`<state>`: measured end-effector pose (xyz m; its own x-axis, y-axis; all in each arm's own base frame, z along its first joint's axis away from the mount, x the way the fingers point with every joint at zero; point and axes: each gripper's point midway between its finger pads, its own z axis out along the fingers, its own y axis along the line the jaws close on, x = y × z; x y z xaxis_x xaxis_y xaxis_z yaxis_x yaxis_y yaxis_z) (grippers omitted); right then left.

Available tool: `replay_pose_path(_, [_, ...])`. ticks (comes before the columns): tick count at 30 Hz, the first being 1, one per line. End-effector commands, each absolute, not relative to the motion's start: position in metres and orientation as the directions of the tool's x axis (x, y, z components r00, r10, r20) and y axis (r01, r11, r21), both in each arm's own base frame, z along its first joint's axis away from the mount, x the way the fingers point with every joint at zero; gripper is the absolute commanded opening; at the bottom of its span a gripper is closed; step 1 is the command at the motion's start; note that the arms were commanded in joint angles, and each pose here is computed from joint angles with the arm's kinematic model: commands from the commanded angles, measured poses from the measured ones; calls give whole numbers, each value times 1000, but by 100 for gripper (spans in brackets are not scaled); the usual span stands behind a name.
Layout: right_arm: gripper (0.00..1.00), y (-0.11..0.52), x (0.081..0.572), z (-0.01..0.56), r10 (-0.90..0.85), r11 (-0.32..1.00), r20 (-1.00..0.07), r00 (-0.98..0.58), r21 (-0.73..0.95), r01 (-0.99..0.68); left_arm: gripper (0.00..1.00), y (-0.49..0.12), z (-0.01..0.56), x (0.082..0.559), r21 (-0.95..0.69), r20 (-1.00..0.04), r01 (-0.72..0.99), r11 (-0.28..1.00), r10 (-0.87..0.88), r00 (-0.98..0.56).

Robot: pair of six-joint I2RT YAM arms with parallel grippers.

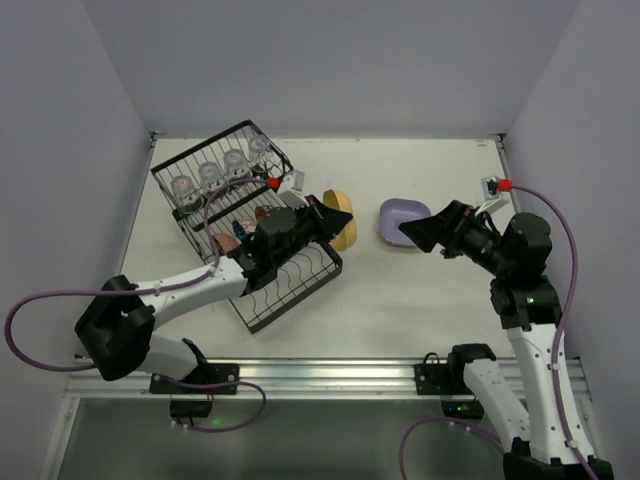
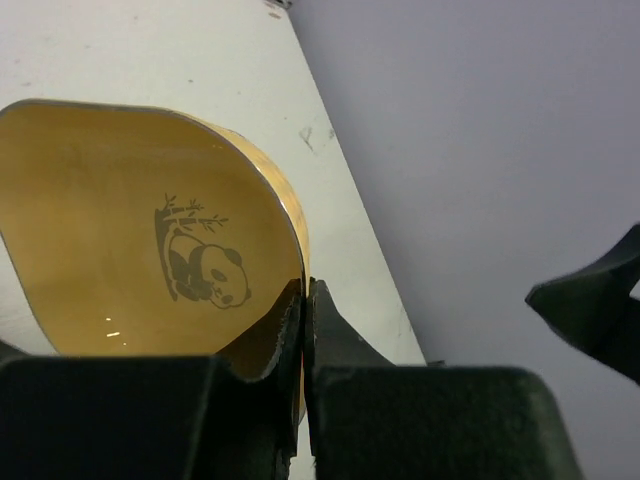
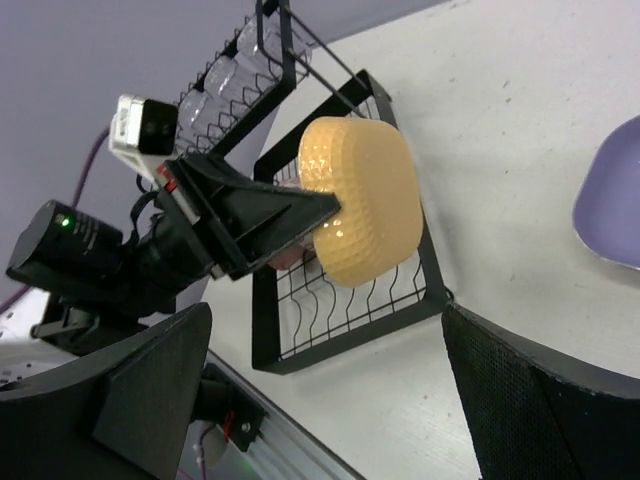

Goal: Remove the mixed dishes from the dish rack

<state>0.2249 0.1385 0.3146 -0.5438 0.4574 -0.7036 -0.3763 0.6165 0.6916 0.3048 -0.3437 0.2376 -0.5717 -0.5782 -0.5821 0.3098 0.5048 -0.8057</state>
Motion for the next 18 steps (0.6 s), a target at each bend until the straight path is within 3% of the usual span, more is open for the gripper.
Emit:
replay_pose_path(1, [99,119,221,355,514,676,-754,-409,650,-349,0,-367,311,281,-543,-839,622,564,-385,-384])
replay_pose_path(4, [99,92,220,368,567,738,-768,-298,635,-228,0,-377,312,264,-306,-949,706,639,-145,-281])
replay_pose_path(8, [99,84,221,375,547,772,-784,-294,608,-186,0,-369,286,232,6,-955,761,649,229,-189])
replay_pose_path(12, [98,97,228,372,484,774,-782,-392,592,-225,0,-359,273,192,217,-893,831,512,448,-43])
replay_pose_path(13, [92,107,231,373,430,767,-787,-442,576,-281,0,-354,266,187,258,-872,834,487,489,-16])
replay_pose_path(16, [89,116,236,345,316,810,-747,-585,533,-243,0,-337,252,157,438,-756,869,229,617,218])
replay_pose_path(18, [89,118,238,330,239,863,-748,-619,456,-218,0,-329,251,157,474,-727,855,210,642,245])
